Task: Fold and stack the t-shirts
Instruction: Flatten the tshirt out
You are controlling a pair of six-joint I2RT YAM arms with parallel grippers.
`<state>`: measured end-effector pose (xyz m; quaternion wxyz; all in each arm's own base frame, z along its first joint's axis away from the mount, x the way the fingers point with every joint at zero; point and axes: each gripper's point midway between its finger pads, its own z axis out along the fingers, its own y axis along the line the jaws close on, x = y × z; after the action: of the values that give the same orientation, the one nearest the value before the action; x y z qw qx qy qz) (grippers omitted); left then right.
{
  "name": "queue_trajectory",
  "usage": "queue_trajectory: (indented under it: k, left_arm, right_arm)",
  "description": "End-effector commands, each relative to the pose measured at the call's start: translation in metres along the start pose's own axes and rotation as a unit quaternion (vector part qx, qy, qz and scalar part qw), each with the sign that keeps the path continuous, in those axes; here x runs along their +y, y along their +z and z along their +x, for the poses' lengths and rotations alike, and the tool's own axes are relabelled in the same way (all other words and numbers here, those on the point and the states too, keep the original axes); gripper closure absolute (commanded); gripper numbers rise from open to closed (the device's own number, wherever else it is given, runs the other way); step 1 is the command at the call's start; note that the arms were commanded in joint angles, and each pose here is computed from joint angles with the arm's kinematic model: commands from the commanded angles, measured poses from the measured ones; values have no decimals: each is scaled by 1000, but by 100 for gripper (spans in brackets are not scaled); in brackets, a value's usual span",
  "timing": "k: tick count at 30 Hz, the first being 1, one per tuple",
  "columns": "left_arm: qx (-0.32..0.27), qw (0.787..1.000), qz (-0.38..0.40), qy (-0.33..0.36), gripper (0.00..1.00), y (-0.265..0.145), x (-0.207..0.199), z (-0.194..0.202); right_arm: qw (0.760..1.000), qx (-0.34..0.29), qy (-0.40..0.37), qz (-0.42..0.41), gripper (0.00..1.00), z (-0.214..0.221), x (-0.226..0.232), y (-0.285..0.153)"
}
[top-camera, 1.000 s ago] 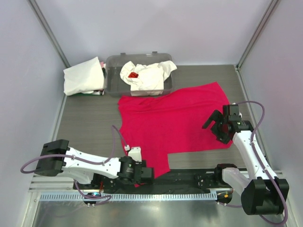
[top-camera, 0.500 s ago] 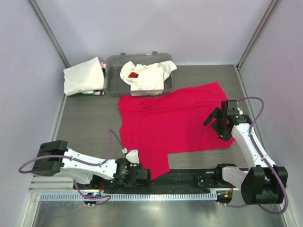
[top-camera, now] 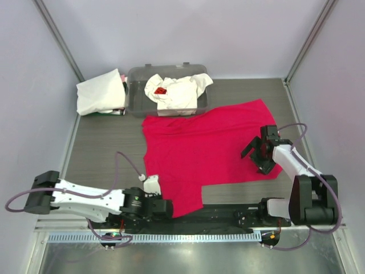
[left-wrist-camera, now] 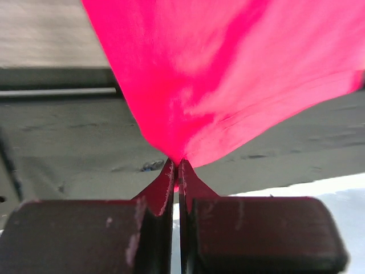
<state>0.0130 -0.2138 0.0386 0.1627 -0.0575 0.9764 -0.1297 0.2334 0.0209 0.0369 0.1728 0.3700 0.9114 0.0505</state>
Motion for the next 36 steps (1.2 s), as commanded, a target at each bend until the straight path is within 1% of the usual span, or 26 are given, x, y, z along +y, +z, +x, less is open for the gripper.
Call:
queue_trajectory:
  k: [1, 3, 4, 5, 6, 7, 8, 9, 10, 11, 12, 13, 14, 18, 19, 21, 22, 23, 25, 26, 28, 29, 32, 34, 35, 36]
  left_arm:
    - [-78, 996, -2, -35, 100, -21, 18, -47]
    - [-89, 994, 24, -56, 100, -35, 24, -60]
    - [-105, 992, 17, -64, 100, -38, 33, -69]
    - [-109, 991, 20, -68, 100, -41, 37, -73]
    - [-113, 990, 37, -80, 100, -47, 39, -78]
    - [-121, 988, 29, -87, 100, -49, 47, -82]
    - [-125, 987, 32, -92, 100, -51, 50, -85]
    - [-127, 986, 40, -99, 100, -54, 52, -87]
    - [-128, 986, 40, -103, 100, -55, 54, -87]
    - [-130, 985, 41, -104, 100, -55, 55, -88]
    - [-130, 985, 44, -106, 100, -56, 54, -89]
    - [-130, 985, 43, -105, 100, -56, 54, -88]
    - [-129, 985, 44, -106, 100, -57, 52, -89]
    - [-125, 987, 35, -99, 100, -56, 48, -86]
    - [-125, 987, 31, -94, 100, -54, 47, -86]
    - [-124, 988, 36, -90, 100, -53, 42, -85]
    - [-126, 988, 33, -88, 100, -52, 42, -85]
    - [-126, 988, 31, -86, 100, -52, 41, -86]
    - [-126, 988, 35, -84, 100, -52, 36, -85]
    - [-127, 988, 31, -82, 100, -50, 37, -85]
    - [-124, 988, 35, -83, 100, -48, 33, -83]
    - [-124, 988, 34, -83, 100, -47, 33, -83]
    - [-120, 988, 38, -84, 100, -43, 32, -80]
    - [-120, 988, 41, -86, 100, -42, 31, -80]
    - [-121, 988, 41, -86, 100, -42, 32, -80]
    - [-121, 988, 40, -86, 100, -43, 33, -81]
  right_arm:
    - [999, 5, 3, -50, 5, -8, 27, 15]
    - [999, 29, -6, -45, 5, -4, 29, 29]
    - [998, 34, -9, -49, 5, -4, 34, 33]
    - [998, 33, -16, -59, 5, -10, 43, 33]
    - [997, 50, -20, -52, 6, -7, 44, 44]
    - [997, 50, -22, -53, 6, -11, 49, 47]
    - [995, 44, -52, -71, 6, -17, 72, 46]
    - [991, 61, -97, -67, 6, -7, 82, 55]
    - [989, 71, -118, -59, 6, -5, 87, 57]
    - [984, 61, -149, -80, 6, -12, 115, 50]
    - [981, 62, -170, -73, 6, -14, 119, 52]
    - [983, 39, -173, -47, 6, -27, 118, 46]
    - [984, 30, -171, -39, 6, -29, 115, 42]
    - [992, -68, -110, 2, 6, -57, 82, 3]
    - [993, -93, -66, -2, 6, -62, 65, -12]
    - [993, -112, -24, -1, 9, -66, 43, -20]
    - [993, -114, 9, 6, 11, -69, 21, -18]
    - [992, -126, 25, -2, 15, -73, 15, -27]
    - [991, -119, 55, 6, 19, -71, -7, -25]
    - [990, -120, 69, 2, 23, -69, -11, -28]
    - [991, -97, 94, 7, 31, -53, -24, -18]
    - [989, -91, 117, 11, 37, -50, -30, -15]
    - [989, -58, 138, 16, 45, -29, -38, 1]
    - [989, -41, 142, 10, 48, -20, -38, 13]
    - [989, -38, 144, 10, 51, -19, -38, 16]
    - [989, -41, 141, 3, 51, -21, -35, 19]
